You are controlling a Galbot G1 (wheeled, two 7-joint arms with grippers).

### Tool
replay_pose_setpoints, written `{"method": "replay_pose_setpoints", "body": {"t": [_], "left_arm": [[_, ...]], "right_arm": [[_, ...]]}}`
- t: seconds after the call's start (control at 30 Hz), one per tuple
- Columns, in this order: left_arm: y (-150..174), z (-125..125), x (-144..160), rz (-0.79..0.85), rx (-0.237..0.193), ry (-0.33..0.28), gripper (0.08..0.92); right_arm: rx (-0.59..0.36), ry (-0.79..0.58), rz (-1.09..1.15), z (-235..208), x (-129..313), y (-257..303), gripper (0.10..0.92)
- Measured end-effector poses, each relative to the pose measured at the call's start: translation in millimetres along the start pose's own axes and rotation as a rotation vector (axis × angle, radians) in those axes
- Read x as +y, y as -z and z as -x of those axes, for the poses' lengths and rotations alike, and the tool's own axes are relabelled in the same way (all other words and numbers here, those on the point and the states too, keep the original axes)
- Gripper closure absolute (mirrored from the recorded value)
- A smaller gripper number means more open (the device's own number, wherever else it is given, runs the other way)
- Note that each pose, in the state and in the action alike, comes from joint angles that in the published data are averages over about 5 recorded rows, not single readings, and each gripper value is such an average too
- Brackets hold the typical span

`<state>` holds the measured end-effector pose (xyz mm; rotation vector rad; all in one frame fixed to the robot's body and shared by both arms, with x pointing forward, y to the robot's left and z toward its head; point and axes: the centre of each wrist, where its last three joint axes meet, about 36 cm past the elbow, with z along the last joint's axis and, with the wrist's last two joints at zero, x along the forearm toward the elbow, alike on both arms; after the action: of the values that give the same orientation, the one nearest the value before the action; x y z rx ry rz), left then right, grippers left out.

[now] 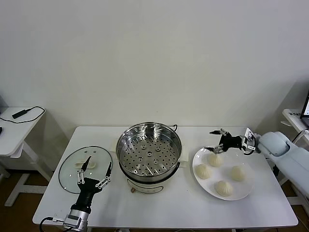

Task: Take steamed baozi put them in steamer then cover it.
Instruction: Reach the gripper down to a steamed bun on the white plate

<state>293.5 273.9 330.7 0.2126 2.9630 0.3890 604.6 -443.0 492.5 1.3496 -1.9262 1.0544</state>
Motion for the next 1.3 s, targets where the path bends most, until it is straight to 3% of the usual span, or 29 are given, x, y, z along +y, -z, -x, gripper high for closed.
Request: {"method": "replay_pose_setpoints", "body": {"t": [0.2, 0.43, 1.1, 1.3], "left_arm": [[0.9, -0.8, -0.1, 0.0, 0.001, 0.006, 0.177], [-2.4, -1.6, 2.6, 0.006, 0.009, 0.013, 0.177], [-6.5, -3.9, 1.5, 0.005, 0.02, 0.018, 0.177], [-7.1, -4.1, 1.5, 0.005, 0.021, 0.02, 0.177]], "right_arm": [[0.14, 0.122, -0.079, 14.3, -13.1, 2.2, 0.2], [0.236, 0.203, -0.141, 37.2, -26.0, 10.2, 0.2], [0.354, 0.261, -0.241, 77.0, -44.8, 30.6, 0.201], [0.362, 0.256, -0.258, 74.7, -47.8, 35.0, 0.294]]}}
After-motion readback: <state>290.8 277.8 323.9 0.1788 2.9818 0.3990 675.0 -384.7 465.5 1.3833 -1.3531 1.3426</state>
